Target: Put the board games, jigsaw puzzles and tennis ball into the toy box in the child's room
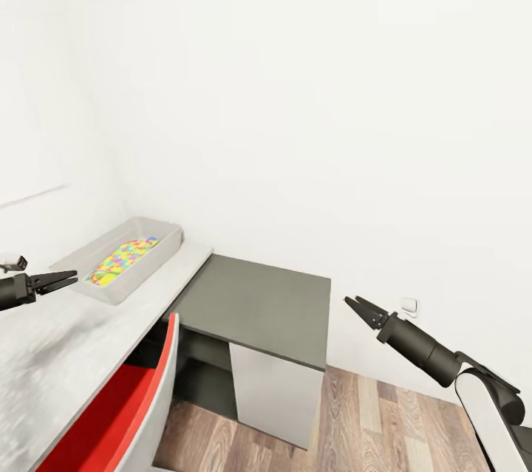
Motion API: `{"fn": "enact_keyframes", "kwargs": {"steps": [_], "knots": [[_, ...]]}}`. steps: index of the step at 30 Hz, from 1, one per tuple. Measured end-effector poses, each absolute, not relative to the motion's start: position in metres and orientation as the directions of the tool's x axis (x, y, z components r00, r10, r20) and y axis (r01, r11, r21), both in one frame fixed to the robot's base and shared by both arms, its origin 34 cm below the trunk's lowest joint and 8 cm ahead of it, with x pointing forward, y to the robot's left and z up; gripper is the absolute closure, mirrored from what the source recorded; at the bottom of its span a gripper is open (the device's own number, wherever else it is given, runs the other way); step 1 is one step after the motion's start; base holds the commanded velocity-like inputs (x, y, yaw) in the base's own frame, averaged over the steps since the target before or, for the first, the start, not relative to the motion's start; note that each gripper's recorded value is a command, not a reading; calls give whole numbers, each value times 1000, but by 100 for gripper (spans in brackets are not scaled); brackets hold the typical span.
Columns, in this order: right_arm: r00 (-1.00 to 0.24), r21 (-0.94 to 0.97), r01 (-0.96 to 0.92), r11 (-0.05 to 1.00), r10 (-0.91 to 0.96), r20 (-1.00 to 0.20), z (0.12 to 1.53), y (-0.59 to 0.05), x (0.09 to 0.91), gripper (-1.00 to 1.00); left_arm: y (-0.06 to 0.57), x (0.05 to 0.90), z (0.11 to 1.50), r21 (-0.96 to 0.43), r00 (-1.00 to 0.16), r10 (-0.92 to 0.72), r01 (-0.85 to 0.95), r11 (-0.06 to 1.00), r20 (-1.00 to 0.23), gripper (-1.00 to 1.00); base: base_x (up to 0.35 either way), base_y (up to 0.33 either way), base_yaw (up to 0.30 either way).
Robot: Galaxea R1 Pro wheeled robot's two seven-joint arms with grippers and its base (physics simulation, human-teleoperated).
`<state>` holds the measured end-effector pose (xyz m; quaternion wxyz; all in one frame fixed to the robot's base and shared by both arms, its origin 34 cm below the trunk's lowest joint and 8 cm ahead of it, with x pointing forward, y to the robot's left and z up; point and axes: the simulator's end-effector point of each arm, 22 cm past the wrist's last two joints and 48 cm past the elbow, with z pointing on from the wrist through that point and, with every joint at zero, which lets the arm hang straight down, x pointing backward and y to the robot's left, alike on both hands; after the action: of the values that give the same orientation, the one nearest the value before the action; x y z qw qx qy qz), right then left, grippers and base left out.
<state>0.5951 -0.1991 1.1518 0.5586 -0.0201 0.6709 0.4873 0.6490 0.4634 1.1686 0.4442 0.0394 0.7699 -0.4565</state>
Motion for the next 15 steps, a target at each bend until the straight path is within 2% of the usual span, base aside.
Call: {"fn": "enact_keyframes", "kwargs": {"steps": [15], "knots": [[-362,639,-555,532,538,-761,1154,-211,596,-100,462,646,1177,-661,-593,-343,477,579,-729,-100,-4,0,-219]]}}
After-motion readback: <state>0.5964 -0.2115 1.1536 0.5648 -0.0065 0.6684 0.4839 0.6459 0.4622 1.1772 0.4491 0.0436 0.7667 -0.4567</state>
